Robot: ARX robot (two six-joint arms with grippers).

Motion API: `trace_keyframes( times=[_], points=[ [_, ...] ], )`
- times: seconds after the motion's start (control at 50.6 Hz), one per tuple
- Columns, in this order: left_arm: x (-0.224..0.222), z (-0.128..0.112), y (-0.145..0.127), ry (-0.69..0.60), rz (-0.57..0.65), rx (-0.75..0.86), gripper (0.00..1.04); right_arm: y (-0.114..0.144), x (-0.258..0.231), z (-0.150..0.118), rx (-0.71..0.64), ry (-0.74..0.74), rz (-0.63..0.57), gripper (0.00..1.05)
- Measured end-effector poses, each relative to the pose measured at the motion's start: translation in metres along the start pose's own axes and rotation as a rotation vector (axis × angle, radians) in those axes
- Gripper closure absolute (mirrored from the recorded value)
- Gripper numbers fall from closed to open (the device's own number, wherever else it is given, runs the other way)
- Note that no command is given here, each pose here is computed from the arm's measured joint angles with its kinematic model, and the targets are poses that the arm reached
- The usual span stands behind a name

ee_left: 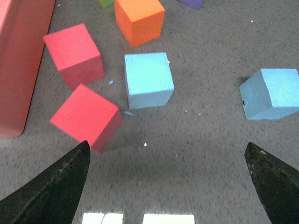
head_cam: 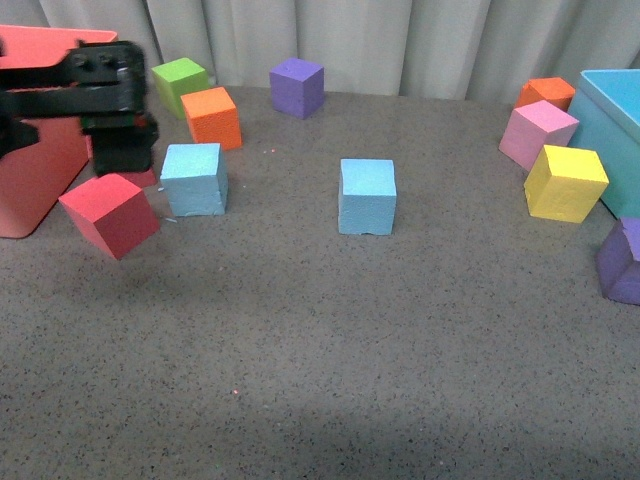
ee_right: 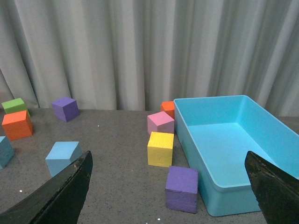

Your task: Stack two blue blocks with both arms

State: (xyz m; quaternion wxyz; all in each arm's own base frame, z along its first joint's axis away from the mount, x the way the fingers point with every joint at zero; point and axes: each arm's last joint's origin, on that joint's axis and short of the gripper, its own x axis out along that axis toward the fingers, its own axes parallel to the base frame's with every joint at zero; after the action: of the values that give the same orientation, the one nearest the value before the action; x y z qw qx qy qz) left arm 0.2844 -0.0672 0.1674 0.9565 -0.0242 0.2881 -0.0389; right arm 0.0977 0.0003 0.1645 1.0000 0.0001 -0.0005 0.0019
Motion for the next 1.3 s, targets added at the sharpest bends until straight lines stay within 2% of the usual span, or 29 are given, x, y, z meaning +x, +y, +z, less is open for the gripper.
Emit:
trace_keyframes(
  times=[0.138,0.277,0.534,0.731,0.929,1.166,1.206,1.305],
  points=[
    [0.057,0.025,-0.016,0.098,0.05,0.044,0.07,0.0,0.0,0.0,0.0,0.0,0.0,0.1],
    [0.1,0.038,-0.026,0.186,0.079,0.076,0.07,0.0,0.0,0.0,0.0,0.0,0.0,0.1],
    [0.143,0.049,-0.022,0.286,0.153,0.069,0.07,0.0,0.0,0.0,0.0,0.0,0.0,0.1],
    [0.159,0.05,-0.015,0.323,0.172,0.023,0.07,0.0,0.0,0.0,0.0,0.0,0.0,0.1],
    [0.176,0.036,-0.015,0.413,0.149,-0.033,0.07,0.0,0.0,0.0,0.0,0.0,0.0,0.1],
    [0.196,0.03,-0.017,0.46,0.157,-0.038,0.07,0.0,0.0,0.0,0.0,0.0,0.0,0.1],
    [0.2,0.03,-0.015,0.467,0.163,-0.044,0.1,0.0,0.0,0.0,0.0,0.0,0.0,0.1],
    [0.204,0.027,-0.011,0.496,0.174,-0.072,0.3,0.0,0.0,0.0,0.0,0.0,0.0,0.1]
  ],
)
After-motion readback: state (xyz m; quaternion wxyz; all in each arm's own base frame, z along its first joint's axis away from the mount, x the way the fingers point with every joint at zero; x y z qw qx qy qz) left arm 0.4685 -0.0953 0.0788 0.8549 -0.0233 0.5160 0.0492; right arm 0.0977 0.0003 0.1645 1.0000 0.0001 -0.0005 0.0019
